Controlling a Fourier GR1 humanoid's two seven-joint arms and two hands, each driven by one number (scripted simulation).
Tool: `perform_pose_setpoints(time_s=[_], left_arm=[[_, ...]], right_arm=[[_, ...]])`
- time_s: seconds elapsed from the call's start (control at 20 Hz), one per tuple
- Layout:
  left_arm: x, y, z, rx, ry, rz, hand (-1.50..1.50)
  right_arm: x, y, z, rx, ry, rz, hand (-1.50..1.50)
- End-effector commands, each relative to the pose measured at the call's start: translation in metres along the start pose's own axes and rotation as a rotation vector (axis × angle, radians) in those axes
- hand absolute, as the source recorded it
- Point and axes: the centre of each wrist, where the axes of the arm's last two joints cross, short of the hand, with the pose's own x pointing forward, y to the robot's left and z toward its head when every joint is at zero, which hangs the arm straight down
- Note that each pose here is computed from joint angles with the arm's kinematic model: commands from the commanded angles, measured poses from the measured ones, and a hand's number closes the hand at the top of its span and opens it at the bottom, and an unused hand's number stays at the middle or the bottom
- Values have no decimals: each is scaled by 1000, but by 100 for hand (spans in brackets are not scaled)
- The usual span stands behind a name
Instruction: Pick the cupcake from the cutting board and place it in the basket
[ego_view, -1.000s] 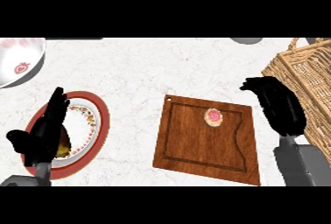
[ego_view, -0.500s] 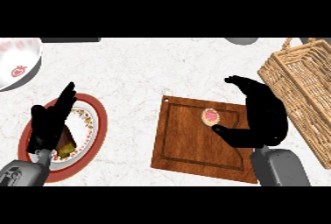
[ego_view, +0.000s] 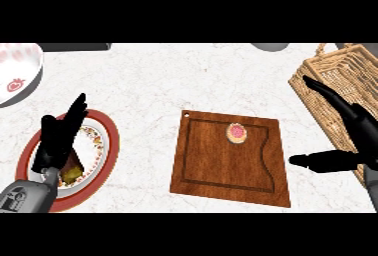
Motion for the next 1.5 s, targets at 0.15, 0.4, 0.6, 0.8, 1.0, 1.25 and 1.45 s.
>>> perform_pose_setpoints(time_s=[0.15,0.4,0.6,0.8,1.0,1.25,1.45], left_arm=[[-2,5,-3,-28,-15,-21,0],[7,-20,-19,-18,-13,-12,0],[5,-7,-20,-45,5,2,0],[-2,-11,1,-24,-26,-25,0],[9,-4,-5,-30,-18,-7,0],[4,-4,-2,-25,-15,2,0],[7,-15,-15,-29,-30,-13,0]], right_arm=[[33,-35,4,418,155,135,-150],[71,-56,5,442,160,103,-150],[68,-49,6,446,218,95,-150],[44,-57,21,368,212,88,-150],[41,-37,7,288,218,114,-150],[37,-22,16,269,236,110,-150],[24,21,-9,284,225,107,-150]])
